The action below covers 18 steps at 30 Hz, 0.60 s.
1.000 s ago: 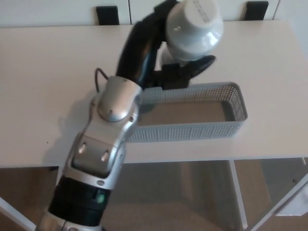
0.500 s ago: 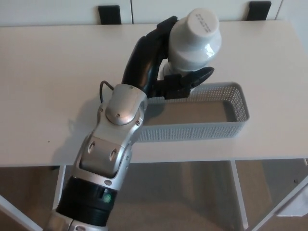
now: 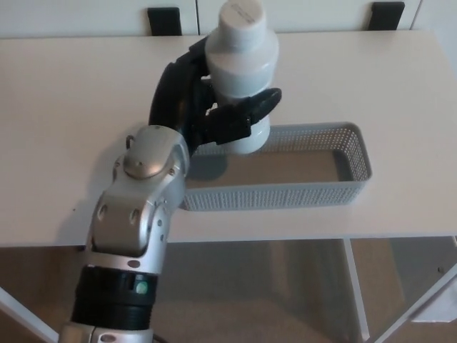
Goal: The robot walk up to a desk on which a bottle is kept on the left hand side and a container is kept on the right hand side. The robot uses its left hand to pick up the bottle and places it in the container.
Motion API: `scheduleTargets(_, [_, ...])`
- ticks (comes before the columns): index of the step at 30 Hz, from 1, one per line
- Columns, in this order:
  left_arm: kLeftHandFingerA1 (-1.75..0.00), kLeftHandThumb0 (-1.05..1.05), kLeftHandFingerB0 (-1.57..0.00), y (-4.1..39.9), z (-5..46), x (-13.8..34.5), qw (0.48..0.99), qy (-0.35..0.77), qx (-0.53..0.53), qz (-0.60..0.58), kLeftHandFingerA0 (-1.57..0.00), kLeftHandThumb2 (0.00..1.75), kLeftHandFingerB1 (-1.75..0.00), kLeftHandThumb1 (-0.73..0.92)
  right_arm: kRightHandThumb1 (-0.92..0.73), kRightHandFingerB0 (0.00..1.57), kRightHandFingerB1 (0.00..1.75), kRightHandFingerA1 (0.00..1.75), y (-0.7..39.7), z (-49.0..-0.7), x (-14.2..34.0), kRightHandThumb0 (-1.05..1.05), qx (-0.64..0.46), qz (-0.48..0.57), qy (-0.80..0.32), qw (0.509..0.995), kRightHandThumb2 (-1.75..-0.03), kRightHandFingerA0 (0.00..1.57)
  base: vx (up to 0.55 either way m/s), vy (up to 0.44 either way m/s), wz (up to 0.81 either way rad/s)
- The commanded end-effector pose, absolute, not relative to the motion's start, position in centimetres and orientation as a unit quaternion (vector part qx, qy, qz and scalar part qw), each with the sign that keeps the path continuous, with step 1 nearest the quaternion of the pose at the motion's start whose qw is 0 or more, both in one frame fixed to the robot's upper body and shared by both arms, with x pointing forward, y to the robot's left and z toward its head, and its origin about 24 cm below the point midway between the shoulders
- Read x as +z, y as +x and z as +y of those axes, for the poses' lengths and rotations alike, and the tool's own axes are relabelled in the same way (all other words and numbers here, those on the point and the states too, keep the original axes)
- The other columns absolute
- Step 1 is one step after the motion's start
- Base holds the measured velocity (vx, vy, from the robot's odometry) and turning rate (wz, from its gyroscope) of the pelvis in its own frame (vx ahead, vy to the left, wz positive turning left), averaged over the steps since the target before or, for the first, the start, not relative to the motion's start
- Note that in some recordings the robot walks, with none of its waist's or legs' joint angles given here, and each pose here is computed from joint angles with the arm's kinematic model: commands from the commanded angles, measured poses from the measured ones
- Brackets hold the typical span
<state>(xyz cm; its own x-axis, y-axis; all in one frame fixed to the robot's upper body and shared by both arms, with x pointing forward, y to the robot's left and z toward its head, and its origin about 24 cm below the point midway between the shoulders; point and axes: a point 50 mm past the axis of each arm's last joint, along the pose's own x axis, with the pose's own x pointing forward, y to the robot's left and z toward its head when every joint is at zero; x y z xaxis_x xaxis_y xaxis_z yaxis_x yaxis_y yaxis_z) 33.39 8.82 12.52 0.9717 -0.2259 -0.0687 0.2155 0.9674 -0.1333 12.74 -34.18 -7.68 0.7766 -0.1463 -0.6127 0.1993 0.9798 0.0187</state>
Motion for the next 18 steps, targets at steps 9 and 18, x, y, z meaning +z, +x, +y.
scheduleTargets(9, [-1.70,-0.09,-0.61,33.2,10.4,12.9,0.973,-0.154,-0.129,0.114,-0.79,0.64,-0.82,0.89,-0.27,0.72,0.49,0.55,13.6,-35.1,-6.9,-0.66,-0.082,0.323,0.016,0.943,-0.66,0.91,0.00,0.000,0.00])
scheduleTargets(18, [-1.75,-0.09,-0.64,33.5,10.8,12.7,0.972,-0.153,-0.130,0.119,-0.78,0.63,-0.89,0.90,-0.35,0.77,0.43,0.49,14.4,-35.1,-6.5,-0.61,-0.081,0.313,0.017,0.946,-0.53,0.94,0.00,0.000,0.00])
